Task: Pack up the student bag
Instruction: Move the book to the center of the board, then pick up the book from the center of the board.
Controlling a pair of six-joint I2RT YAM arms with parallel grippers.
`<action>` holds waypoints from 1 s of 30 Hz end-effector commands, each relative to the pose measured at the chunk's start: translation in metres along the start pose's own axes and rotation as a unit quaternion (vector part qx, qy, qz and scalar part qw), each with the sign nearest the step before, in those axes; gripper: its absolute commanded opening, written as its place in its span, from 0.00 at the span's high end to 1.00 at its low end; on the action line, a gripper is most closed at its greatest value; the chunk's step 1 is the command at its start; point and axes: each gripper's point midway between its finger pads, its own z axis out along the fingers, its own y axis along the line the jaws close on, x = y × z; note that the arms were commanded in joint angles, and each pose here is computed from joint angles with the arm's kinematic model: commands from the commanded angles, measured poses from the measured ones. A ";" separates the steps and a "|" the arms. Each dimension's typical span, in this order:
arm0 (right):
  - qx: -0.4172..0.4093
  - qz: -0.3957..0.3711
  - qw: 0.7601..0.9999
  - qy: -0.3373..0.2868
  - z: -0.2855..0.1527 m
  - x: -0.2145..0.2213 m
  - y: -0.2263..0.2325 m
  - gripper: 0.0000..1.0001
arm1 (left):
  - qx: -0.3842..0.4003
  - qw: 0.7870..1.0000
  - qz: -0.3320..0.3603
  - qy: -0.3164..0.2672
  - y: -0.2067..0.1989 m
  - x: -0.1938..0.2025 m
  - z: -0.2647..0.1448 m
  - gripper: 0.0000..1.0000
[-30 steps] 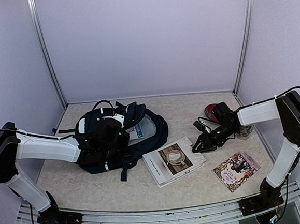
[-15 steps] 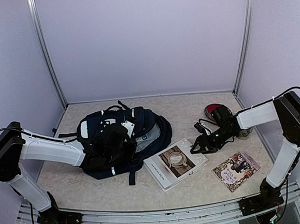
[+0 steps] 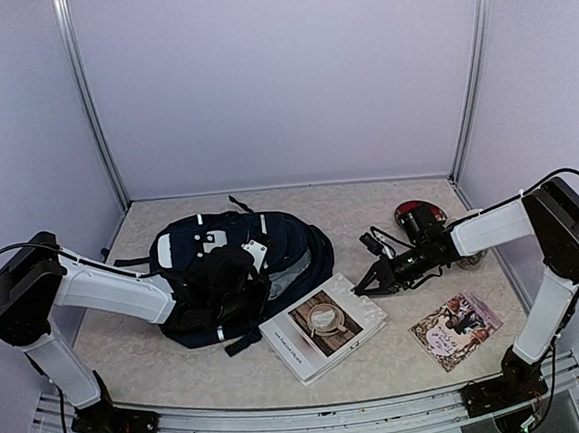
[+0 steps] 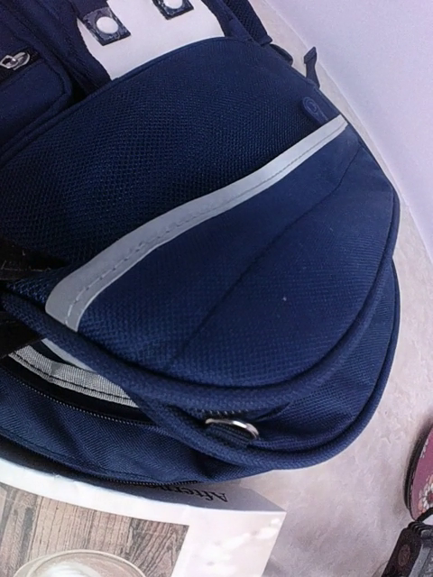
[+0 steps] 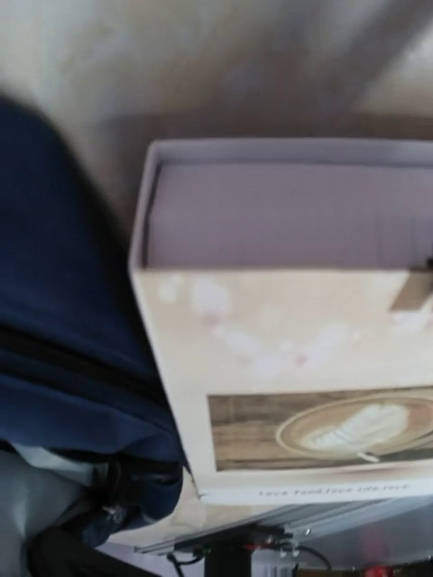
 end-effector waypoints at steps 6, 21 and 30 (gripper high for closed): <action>-0.034 -0.004 0.999 0.013 0.008 0.005 0.015 0.80 | 0.026 0.999 -0.024 -0.028 -0.002 -0.020 -0.006 1.00; -0.018 -0.034 0.999 0.018 0.003 0.003 0.021 1.00 | 0.011 0.998 -0.036 -0.057 0.017 -0.039 -0.020 1.00; -0.031 -0.128 0.991 -0.025 -0.042 -0.010 0.077 1.00 | -0.006 0.996 -0.047 -0.070 0.043 -0.045 -0.025 1.00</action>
